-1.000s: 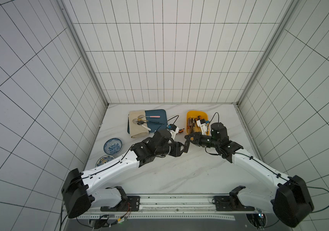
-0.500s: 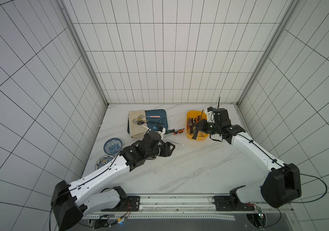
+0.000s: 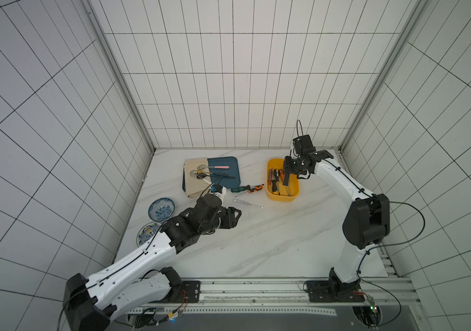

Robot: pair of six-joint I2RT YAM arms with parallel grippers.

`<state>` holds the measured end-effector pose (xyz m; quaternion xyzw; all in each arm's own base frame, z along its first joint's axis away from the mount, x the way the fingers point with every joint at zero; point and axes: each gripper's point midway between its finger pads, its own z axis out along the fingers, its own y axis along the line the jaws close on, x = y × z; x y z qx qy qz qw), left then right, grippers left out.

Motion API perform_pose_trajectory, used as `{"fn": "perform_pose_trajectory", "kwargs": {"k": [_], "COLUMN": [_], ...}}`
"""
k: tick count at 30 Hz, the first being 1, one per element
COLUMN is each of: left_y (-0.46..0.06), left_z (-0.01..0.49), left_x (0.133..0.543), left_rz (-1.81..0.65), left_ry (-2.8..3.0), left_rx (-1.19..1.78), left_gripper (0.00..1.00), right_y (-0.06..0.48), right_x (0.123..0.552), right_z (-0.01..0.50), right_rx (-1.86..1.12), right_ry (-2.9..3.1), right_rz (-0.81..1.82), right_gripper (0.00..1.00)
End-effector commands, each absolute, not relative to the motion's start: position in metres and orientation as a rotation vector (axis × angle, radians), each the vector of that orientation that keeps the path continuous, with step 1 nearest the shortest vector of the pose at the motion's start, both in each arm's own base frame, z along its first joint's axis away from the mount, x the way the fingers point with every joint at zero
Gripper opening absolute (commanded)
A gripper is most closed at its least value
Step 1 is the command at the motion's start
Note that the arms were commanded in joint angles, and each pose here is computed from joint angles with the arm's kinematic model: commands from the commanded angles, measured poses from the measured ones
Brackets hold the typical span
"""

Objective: Put the screwdriver on the desktop into the storage box
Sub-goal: Place the screwdriver in the storage box.

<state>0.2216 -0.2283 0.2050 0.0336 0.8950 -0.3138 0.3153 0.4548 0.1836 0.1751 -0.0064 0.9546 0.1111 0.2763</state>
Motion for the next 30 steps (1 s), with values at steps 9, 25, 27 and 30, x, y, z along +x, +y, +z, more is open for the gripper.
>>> {"fn": "perform_pose_trajectory", "kwargs": {"k": [9,25,27,30], "left_y": [-0.21,-0.211,-0.211,-0.212], "left_z": [0.199,0.193,0.192,0.192], "left_x": [0.219,0.22,0.22,0.22], "left_rz": [-0.792,-0.791,-0.789,-0.792], "left_ry": [2.364,2.391,2.393,2.396], "left_rx": [0.039,0.023,0.021,0.021], "left_gripper": [0.59,0.59,0.59,0.59], "right_y": [0.139,0.132,0.131,0.132], "right_x": [0.488,0.503,0.503,0.502], "right_z": [0.125,0.069,0.069,0.075], "right_rx": [-0.066,-0.045,-0.031,-0.012], "right_ry": [2.705,2.809,2.815,2.811], "right_rz": [-0.136,-0.22,-0.222,-0.204], "right_gripper": [0.0,0.12,0.17,0.25]}}
